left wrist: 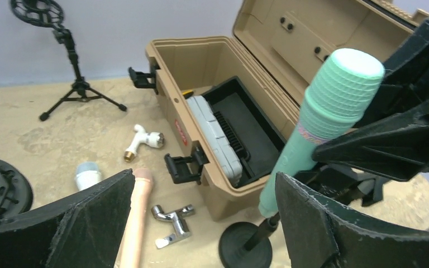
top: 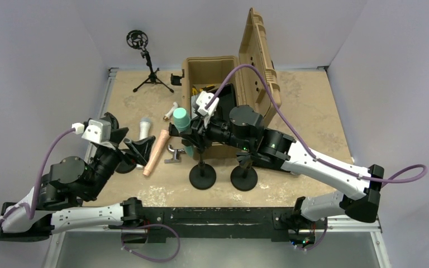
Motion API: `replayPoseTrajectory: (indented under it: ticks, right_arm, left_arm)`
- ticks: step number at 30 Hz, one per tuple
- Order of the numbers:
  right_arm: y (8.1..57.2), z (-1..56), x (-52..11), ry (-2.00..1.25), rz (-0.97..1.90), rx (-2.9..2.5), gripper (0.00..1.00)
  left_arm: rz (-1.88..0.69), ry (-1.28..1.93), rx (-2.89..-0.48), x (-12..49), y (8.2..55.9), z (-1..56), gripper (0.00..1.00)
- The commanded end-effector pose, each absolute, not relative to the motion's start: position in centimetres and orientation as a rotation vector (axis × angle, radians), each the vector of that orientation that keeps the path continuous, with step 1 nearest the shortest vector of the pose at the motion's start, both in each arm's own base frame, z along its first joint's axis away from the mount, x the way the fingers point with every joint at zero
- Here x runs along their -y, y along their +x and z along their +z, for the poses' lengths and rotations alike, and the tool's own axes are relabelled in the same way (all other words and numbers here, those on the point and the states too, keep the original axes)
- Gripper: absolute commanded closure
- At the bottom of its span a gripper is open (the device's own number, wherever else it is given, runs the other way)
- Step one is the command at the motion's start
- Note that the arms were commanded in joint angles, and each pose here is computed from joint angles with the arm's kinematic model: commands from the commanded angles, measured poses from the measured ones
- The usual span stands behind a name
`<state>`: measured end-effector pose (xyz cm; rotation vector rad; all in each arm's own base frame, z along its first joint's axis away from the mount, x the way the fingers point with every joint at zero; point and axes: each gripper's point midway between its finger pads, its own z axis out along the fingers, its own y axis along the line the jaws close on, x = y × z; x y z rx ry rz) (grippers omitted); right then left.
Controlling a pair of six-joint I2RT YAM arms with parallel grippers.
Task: Remove the microphone from the stand
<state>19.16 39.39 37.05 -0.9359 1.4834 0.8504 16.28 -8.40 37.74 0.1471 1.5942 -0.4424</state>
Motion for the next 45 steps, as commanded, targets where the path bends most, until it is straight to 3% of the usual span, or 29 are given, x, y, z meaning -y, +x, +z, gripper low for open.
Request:
replayPoseTrajectory:
  ticks: [1, 6, 10, 23, 30, 37, 45]
  right_arm:
    - [18.4, 41.9, -39.6, -0.893, 0.888, -1.340, 0.82]
    - [17.6, 41.5, -39.4, -0.882, 0.945, -1.344, 0.38]
    - [17.0, 41.4, -39.3, -0.883, 0.981, -1.337, 0.25]
    - [15.1, 39.7, -35.9, -0.857, 1.019, -1.329, 0.20]
    - [15.2, 37.8, -35.8, -0.837, 1.026, -1.373, 0.30]
    - [15.5, 35.5, -36.4, -0.877, 0.996, -1.412, 0.32]
    - [16.4, 33.7, -35.9, -0.869, 0.931, -1.457, 0.33]
  left_arm:
    - [-0.575, 0.228, -1.590, 9.4, 14.8, 38.7, 0.05]
    - [-0.708, 0.367, -1.543, 12.3, 13.3, 40.3, 0.02]
    - [-0.711, 0.434, -1.566, 14.2, 13.0, 40.6, 0.00]
    - [-0.676, 0.359, -1.626, 17.7, 15.5, 42.1, 0.00]
    - [-0.705, 0.337, -1.644, 19.3, 17.0, 41.8, 0.00]
    - [-0.729, 0.371, -1.639, 20.9, 17.3, 41.6, 0.09]
    - [-0.747, 0.395, -1.671, 21.9, 17.3, 40.0, 0.27]
